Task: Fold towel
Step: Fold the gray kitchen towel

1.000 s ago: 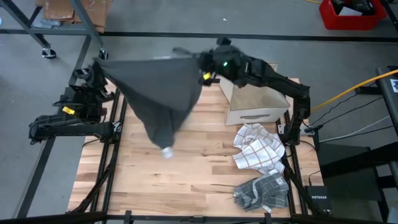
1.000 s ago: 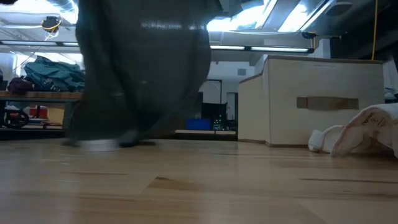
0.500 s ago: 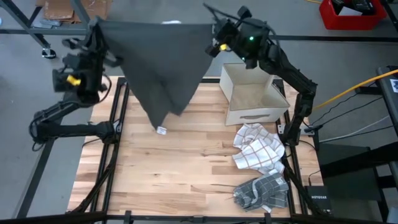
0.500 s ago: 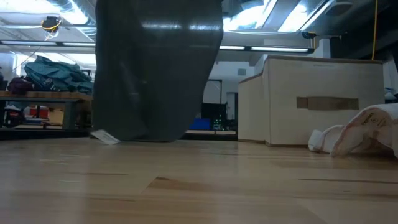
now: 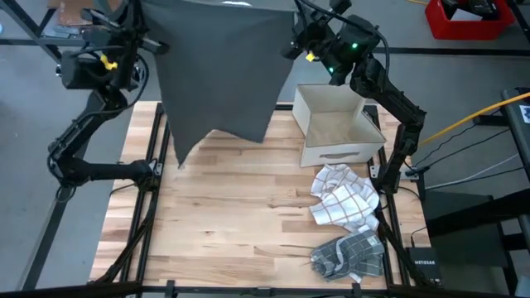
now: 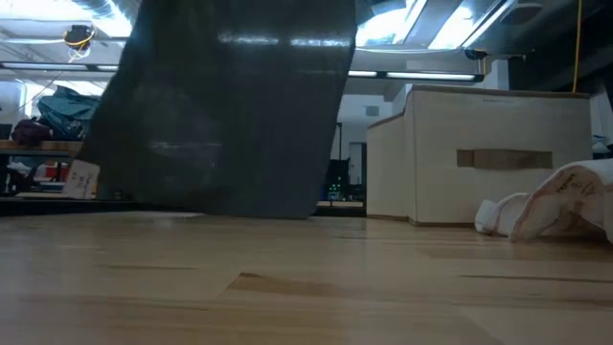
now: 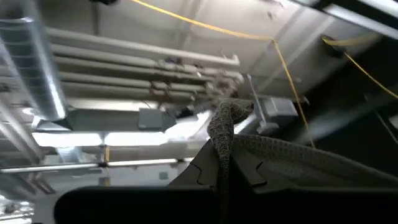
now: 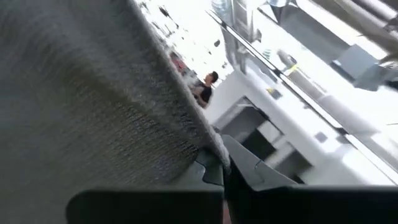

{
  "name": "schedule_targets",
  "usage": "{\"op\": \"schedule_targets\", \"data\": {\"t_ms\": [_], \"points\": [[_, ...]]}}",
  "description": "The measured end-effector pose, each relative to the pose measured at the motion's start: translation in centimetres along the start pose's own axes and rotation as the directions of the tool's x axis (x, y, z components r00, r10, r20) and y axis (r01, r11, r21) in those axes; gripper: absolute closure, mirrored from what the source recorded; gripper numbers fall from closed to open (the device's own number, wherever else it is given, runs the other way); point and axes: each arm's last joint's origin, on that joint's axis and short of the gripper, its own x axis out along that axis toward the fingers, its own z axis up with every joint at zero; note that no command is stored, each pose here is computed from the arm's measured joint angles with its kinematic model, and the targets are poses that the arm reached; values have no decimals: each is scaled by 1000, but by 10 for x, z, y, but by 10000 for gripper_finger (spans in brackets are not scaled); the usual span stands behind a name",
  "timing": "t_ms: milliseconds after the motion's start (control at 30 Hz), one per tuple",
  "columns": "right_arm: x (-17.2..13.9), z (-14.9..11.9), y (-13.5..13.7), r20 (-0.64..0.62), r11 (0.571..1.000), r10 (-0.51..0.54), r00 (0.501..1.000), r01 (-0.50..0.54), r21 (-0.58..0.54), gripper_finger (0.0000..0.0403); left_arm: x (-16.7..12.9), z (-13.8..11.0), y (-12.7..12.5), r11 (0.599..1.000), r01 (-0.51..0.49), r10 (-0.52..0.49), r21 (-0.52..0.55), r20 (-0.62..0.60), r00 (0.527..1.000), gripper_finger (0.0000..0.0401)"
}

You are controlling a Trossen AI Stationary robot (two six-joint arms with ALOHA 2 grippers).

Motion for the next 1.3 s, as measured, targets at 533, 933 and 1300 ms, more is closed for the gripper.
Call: {"op": "schedule_targets", "data": {"t_ms": [533,933,1300], "points": [[11,-18,-27,12,997,-62,998,63,-35,403,8,-18,26,999,51,-51,-13,2,999,401],[19,-24,-42,60,991,-133,989,133,5,403,30,-21,34,995,94,-94,21,32,995,401],[18,-28,-42,-1,990,-138,990,138,-14,403,37,-29,43,978,202,-205,-42,-62,977,401]]}}
